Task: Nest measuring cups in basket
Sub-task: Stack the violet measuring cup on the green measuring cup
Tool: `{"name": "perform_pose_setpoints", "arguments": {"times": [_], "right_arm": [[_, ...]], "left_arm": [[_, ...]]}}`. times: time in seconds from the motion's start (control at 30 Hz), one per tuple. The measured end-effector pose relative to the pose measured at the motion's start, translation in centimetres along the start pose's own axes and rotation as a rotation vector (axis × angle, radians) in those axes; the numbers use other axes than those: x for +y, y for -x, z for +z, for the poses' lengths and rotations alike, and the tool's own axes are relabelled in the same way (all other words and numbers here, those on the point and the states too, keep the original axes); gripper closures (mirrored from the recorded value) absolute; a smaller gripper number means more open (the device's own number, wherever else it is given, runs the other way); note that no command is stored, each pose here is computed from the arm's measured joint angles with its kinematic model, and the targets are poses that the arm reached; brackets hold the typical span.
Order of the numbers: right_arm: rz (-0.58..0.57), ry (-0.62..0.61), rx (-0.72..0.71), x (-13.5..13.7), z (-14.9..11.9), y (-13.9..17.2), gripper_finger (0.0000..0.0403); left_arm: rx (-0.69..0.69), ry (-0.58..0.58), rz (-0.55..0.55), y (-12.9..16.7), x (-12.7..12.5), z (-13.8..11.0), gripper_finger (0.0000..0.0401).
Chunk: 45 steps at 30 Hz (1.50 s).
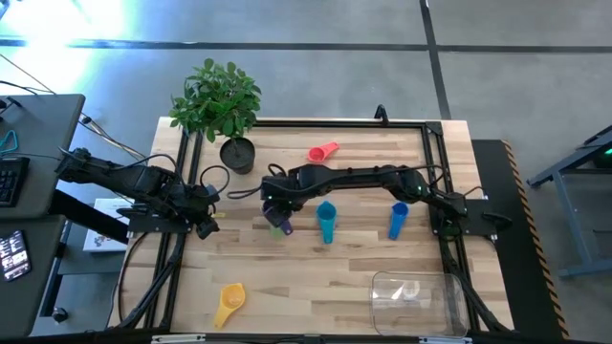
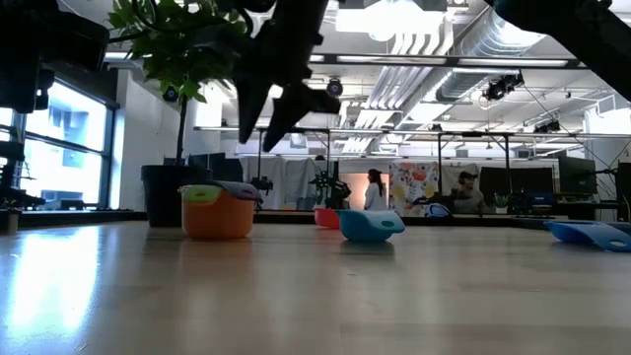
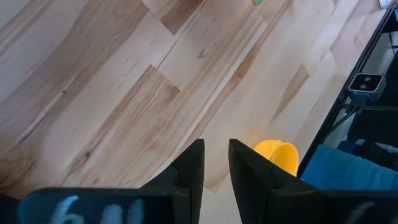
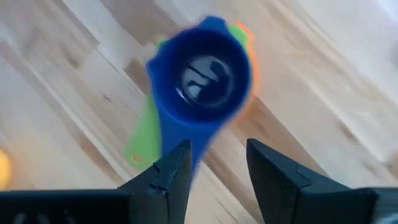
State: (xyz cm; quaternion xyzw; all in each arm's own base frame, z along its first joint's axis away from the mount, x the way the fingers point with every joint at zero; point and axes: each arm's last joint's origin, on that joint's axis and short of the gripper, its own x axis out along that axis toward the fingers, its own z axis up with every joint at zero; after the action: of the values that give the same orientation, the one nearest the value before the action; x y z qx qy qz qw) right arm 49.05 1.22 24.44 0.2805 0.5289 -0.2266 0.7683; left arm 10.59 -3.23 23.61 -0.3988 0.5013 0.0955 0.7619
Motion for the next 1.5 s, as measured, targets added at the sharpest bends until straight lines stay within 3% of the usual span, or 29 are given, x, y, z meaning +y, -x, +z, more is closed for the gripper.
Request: {"name": "perform_pose_setpoints", "arguments": {"times": [0.23,0.53,0.73,1.5], "right_arm": [[-0.147,-0.011,0.049,-0.3,-1.6,0.3,0.0261],[-0.151,-0.02,0.055,-0.2,-2.4,-2.2,0.0261],[-0.116,-0.048,0.081,-0.2,-3.0,-3.9,0.0261],[0.077,-0.069,0.071,1.3,-2.6,-4.2,0.0261]], "left_arm": [[0.0,-0.001,-0.001,0.0,0.0,0.0,0.0339],[-0.001,0.0,-0.001,0.0,0.0,0.0,0.0339],[-0.001,-0.001,-0.001,0.0,0.0,0.0,0.0339],[-0.001,-0.001,-0.001,0.0,0.0,0.0,0.0339]]}}
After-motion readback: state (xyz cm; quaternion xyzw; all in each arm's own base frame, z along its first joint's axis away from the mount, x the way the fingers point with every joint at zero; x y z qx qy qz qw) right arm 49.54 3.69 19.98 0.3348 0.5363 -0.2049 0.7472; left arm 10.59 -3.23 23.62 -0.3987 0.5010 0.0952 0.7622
